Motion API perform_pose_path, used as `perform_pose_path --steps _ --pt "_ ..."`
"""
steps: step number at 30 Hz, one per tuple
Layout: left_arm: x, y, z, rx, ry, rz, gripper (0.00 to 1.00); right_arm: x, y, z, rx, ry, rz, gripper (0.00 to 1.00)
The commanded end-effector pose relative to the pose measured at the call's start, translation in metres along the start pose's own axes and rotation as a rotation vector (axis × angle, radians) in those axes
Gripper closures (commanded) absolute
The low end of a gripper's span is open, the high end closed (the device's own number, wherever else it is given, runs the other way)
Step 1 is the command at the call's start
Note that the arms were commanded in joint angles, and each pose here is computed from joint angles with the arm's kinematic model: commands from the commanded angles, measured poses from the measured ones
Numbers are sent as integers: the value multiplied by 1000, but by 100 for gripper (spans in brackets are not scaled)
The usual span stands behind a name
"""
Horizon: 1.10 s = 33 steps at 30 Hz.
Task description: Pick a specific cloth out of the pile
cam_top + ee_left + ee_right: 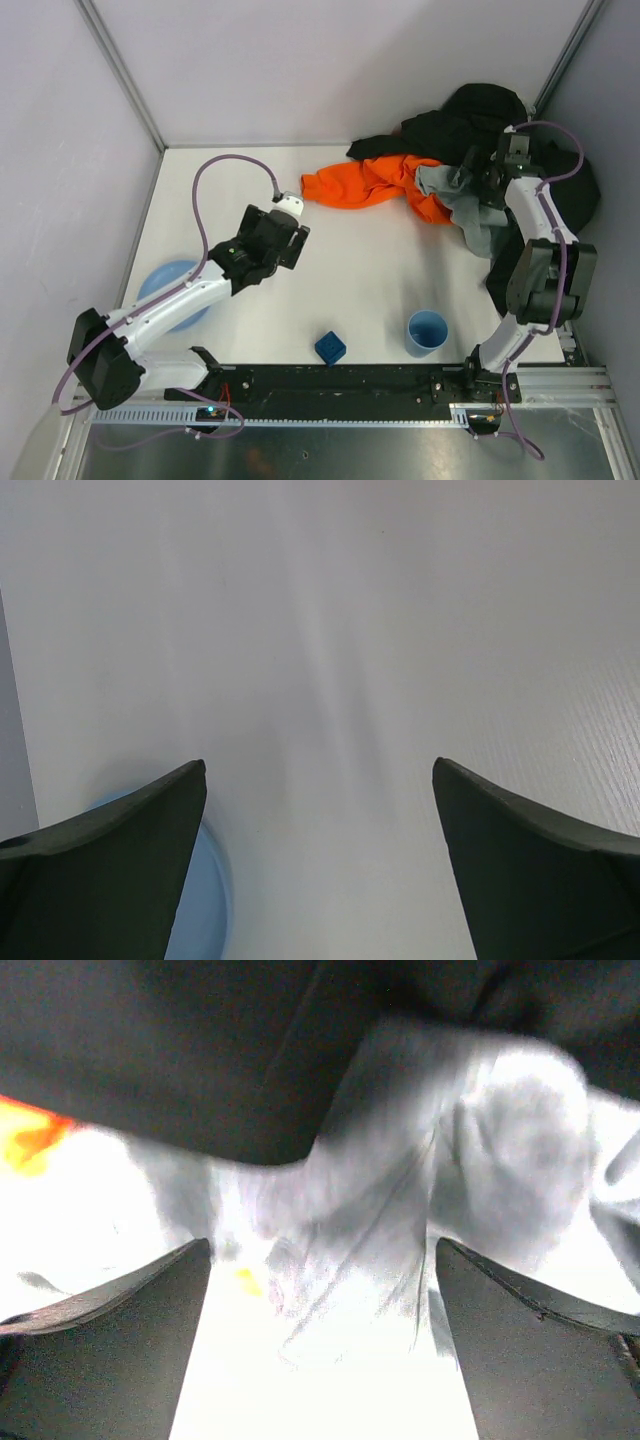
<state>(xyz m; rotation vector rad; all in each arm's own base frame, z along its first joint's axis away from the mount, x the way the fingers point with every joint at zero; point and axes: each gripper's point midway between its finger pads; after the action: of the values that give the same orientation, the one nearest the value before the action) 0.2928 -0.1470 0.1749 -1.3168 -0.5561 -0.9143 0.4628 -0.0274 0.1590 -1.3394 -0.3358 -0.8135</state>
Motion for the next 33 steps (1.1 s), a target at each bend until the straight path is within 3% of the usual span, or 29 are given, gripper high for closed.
perform_pose_path --steps 1,13,27,33 --pt "14 -9 2 -8 -60 -57 1 -19 -25 5 -48 -73 -14 1" --pt "14 -10 0 -20 -61 -55 0 -60 -12 36 -239 -322 19 1" --pt "13 -7 0 -12 -53 -49 0 -66 67 44 -492 -536 135 1" --pt "11 -5 -1 -8 -46 -41 0 -61 80 42 -508 -543 134 9"
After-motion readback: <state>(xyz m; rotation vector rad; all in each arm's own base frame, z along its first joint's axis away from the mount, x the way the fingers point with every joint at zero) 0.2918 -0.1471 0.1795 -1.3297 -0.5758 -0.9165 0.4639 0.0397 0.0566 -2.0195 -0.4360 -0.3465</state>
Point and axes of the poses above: each gripper's point midway between its finger pads, its own y axis out along the fingers, its own z axis along the line the jaws close on, x = y × z, and after that the axes turned 9 degrees about -y, right-handed
